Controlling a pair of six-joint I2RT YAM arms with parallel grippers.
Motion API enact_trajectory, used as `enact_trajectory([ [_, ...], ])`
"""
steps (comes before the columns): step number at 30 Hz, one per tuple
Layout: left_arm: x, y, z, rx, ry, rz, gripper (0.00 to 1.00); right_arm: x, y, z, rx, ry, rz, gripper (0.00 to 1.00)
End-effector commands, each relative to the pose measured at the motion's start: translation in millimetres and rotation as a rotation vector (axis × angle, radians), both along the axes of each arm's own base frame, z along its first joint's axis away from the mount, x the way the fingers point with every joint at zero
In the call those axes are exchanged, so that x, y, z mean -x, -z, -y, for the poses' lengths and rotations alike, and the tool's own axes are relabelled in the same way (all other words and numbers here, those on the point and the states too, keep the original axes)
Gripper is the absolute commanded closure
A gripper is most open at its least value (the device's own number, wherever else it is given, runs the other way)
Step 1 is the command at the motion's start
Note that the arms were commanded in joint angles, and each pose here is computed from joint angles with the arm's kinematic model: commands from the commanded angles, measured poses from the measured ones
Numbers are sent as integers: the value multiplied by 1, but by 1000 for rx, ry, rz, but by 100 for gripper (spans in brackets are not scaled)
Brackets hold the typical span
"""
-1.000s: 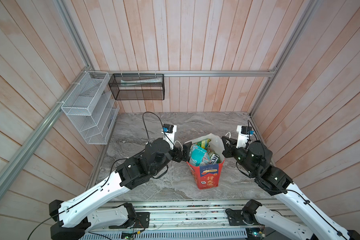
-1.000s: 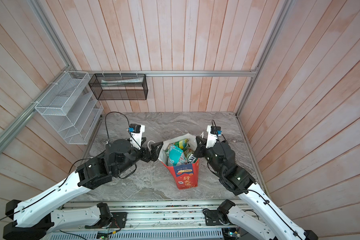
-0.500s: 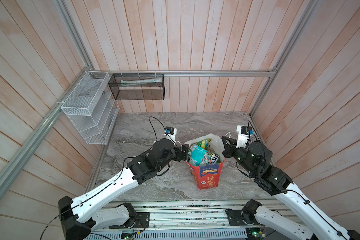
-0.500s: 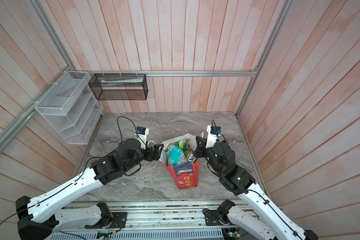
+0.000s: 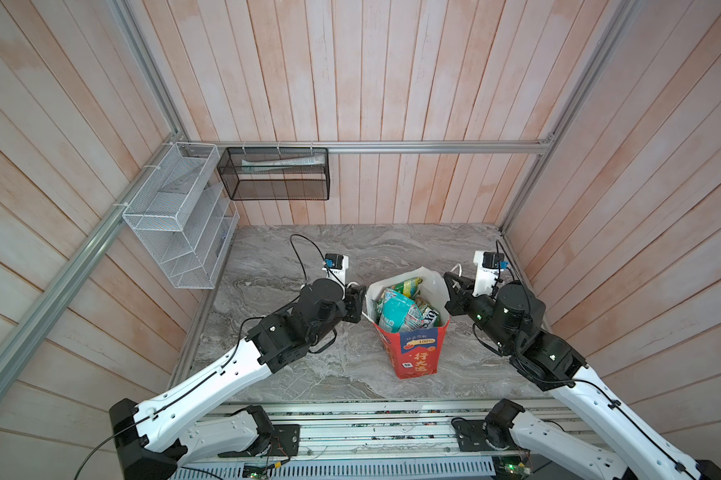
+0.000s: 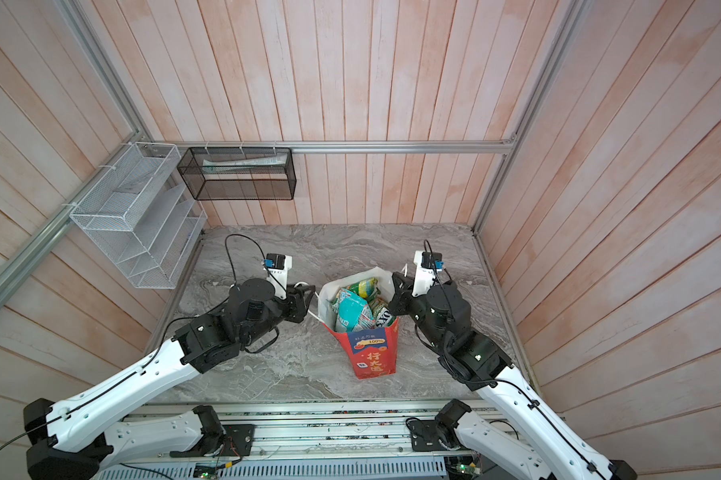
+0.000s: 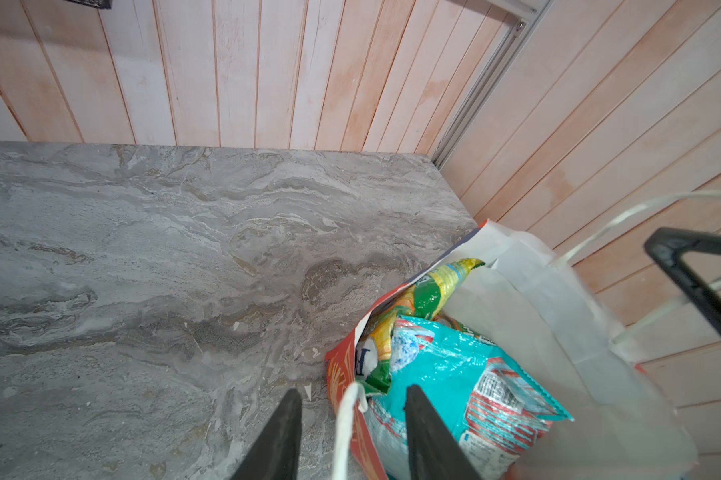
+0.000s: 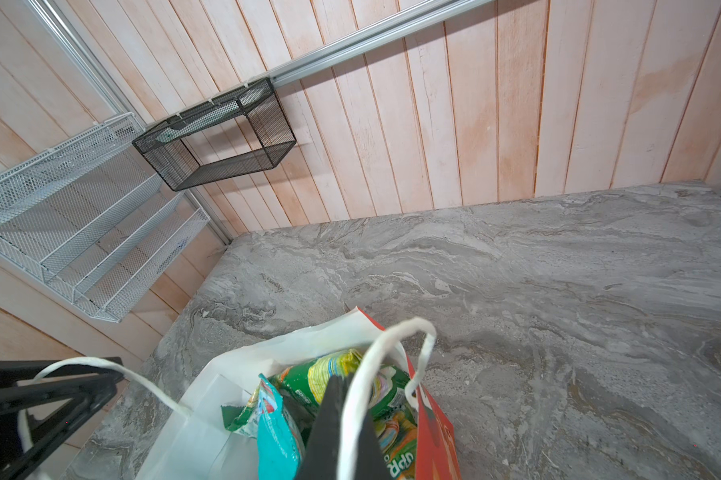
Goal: Place the snacks into the paper bag
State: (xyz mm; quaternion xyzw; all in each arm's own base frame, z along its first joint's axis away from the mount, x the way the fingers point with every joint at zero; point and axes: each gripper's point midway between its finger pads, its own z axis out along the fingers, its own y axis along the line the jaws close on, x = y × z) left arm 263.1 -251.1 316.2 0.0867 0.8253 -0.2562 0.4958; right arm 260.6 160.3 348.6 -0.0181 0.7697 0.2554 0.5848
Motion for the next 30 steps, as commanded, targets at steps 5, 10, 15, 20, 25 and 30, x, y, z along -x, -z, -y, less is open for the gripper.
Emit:
enact_trajectory([
  [5, 8, -13, -5, 35, 27, 35, 84, 0, -7, -4, -19, -13, 29, 100],
  [10, 9, -14, -1, 33, 54, 45, 100, 0, -8, -5, -21, -16, 32, 100],
  [15, 7, -11, 10, 32, 87, 34, 100, 0, -8, -6, -23, -21, 31, 100],
  [20, 6, -14, 17, 48, 101, 30, 100, -1, -7, -9, -23, -31, 26, 100],
  [25, -6, -27, 15, 45, 42, 42, 100, -2, -5, -17, -24, -66, 19, 100],
  [30, -18, -58, 31, 78, 53, 44, 100, -15, -8, -35, -21, -94, -2, 100],
])
